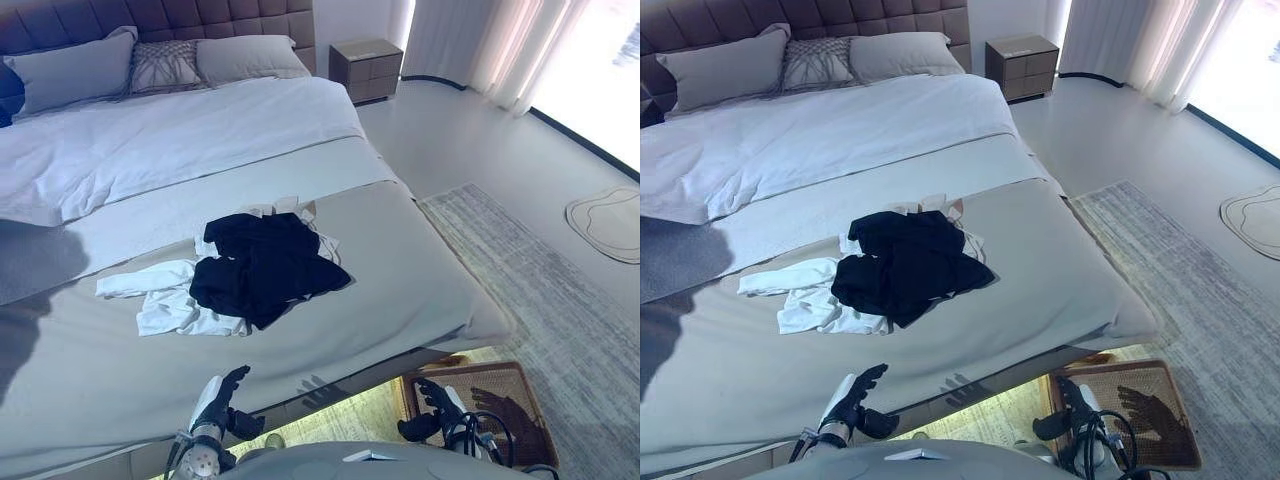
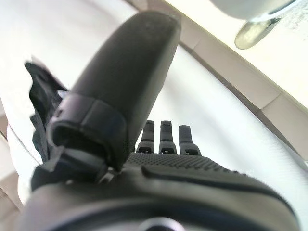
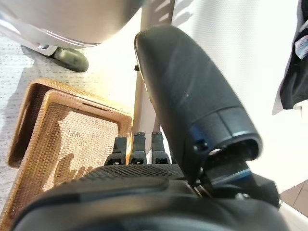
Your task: Pick up the clothes from the bed and place them into the basket
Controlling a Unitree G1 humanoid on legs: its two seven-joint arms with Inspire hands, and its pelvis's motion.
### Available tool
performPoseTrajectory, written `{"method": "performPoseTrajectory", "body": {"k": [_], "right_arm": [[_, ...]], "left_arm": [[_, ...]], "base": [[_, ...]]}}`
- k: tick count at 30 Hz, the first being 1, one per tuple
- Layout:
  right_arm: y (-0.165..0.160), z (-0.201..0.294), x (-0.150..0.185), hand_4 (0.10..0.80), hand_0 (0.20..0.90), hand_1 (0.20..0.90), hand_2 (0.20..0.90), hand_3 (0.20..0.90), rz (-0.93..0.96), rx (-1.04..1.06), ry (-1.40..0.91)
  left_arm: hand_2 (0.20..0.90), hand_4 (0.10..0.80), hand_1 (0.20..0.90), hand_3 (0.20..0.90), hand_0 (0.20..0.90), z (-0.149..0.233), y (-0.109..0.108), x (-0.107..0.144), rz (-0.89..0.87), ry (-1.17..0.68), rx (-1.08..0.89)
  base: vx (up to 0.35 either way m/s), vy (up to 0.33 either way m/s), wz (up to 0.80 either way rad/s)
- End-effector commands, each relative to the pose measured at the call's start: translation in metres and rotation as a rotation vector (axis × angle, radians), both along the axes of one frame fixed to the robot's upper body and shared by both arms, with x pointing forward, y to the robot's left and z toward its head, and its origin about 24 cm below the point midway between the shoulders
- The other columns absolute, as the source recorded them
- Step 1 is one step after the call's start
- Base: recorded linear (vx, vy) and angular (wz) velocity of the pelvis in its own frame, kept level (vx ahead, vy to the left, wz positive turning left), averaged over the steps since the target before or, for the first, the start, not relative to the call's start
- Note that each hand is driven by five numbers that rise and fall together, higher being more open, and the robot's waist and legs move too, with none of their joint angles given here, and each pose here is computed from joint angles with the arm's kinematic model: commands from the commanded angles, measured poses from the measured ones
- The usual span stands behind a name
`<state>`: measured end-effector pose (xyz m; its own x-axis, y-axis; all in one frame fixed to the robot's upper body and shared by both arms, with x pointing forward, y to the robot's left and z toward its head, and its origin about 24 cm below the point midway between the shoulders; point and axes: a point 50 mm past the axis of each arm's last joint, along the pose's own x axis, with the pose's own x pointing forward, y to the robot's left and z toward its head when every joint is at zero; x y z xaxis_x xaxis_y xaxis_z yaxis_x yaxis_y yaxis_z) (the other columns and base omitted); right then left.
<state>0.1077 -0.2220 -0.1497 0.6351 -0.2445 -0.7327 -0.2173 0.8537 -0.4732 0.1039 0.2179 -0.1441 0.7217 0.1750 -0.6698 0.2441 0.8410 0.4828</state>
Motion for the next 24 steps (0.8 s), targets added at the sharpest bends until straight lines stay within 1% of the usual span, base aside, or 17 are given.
{"method": "performPoseTrajectory", "body": {"k": [1, 3, 4, 5, 7, 8, 10, 14, 16, 18, 20, 21, 24], "right_arm": [[-0.012, 0.045, 0.082, 0.8, 0.9, 0.9, 0.9, 0.9, 0.047, -0.107, -0.353], [-0.012, 0.061, 0.102, 0.8, 0.9, 0.9, 0.9, 0.9, 0.083, -0.151, -0.424], [-0.012, 0.065, 0.107, 0.8, 0.9, 0.9, 0.9, 0.9, 0.086, -0.156, -0.435], [-0.013, 0.076, 0.12, 0.8, 0.9, 0.9, 0.9, 0.9, 0.093, -0.169, -0.476], [-0.016, 0.095, 0.139, 0.8, 0.9, 0.9, 0.9, 0.9, 0.118, -0.198, -0.549], [-0.016, 0.098, 0.142, 0.8, 0.9, 0.9, 0.9, 0.9, 0.13, -0.206, -0.561], [-0.023, 0.122, 0.165, 0.8, 0.9, 0.9, 0.9, 0.9, 0.157, -0.256, -0.615], [-0.032, 0.168, 0.203, 0.8, 0.9, 0.9, 0.9, 0.9, 0.202, -0.338, -0.705], [-0.032, 0.188, 0.216, 0.8, 0.9, 0.9, 0.9, 0.9, 0.208, -0.364, -0.748], [-0.027, 0.217, 0.234, 0.8, 0.9, 0.9, 0.9, 0.9, 0.221, -0.395, -0.818], [-0.026, 0.237, 0.247, 0.8, 0.9, 0.9, 0.9, 0.9, 0.207, -0.421, -0.84], [-0.026, 0.239, 0.248, 0.8, 0.9, 0.9, 0.9, 0.9, 0.209, -0.424, -0.836], [-0.028, 0.251, 0.258, 0.8, 0.9, 0.9, 0.9, 0.9, 0.201, -0.433, -0.837]], "left_arm": [[0.9, 0.8, 0.9, 0.9, 0.9, 0.022, 0.017, 0.043, 0.032, -0.181, 0.062], [0.9, 0.8, 0.9, 0.9, 0.9, 0.029, 0.026, 0.05, 0.061, -0.225, 0.082], [0.9, 0.8, 0.9, 0.9, 0.9, 0.031, 0.028, 0.052, 0.068, -0.235, 0.085], [0.9, 0.8, 0.9, 0.9, 0.9, 0.039, 0.036, 0.06, 0.101, -0.281, 0.098], [0.9, 0.8, 0.9, 0.9, 0.9, 0.051, 0.044, 0.071, 0.093, -0.334, 0.12], [0.9, 0.8, 0.9, 0.9, 0.9, 0.053, 0.045, 0.073, 0.09, -0.344, 0.122], [0.9, 0.8, 0.9, 0.9, 0.9, 0.063, 0.047, 0.086, 0.063, -0.39, 0.123], [0.9, 0.8, 0.9, 0.9, 0.9, 0.082, 0.041, 0.107, -0.01, -0.472, 0.097], [0.9, 0.8, 0.9, 0.9, 0.9, 0.089, 0.038, 0.114, -0.029, -0.509, 0.076], [0.9, 0.8, 0.9, 0.9, 0.9, 0.099, 0.031, 0.124, -0.094, -0.558, 0.06], [0.9, 0.8, 0.9, 0.9, 0.9, 0.099, 0.024, 0.125, -0.123, -0.557, 0.053], [0.9, 0.8, 0.9, 0.9, 0.9, 0.098, 0.024, 0.125, -0.121, -0.552, 0.053], [0.9, 0.8, 0.9, 0.9, 0.9, 0.086, 0.019, 0.116, -0.076, -0.522, 0.019]], "base": [[-0.019, -0.057, 0.19], [-0.014, -0.07, 0.14], [-0.008, -0.09, 0.13], [-0.007, -0.101, 0.32], [-0.013, -0.116, 0.58], [-0.038, -0.085, 0.53], [-0.068, -0.047, 0.51], [-0.053, 0.006, 0.49], [-0.106, 0.022, 0.46], [-0.155, -0.005, 0.51], [-0.076, 0.01, 0.39], [-0.024, 0.038, 0.18], [0.004, 0.036, 0.17]]}}
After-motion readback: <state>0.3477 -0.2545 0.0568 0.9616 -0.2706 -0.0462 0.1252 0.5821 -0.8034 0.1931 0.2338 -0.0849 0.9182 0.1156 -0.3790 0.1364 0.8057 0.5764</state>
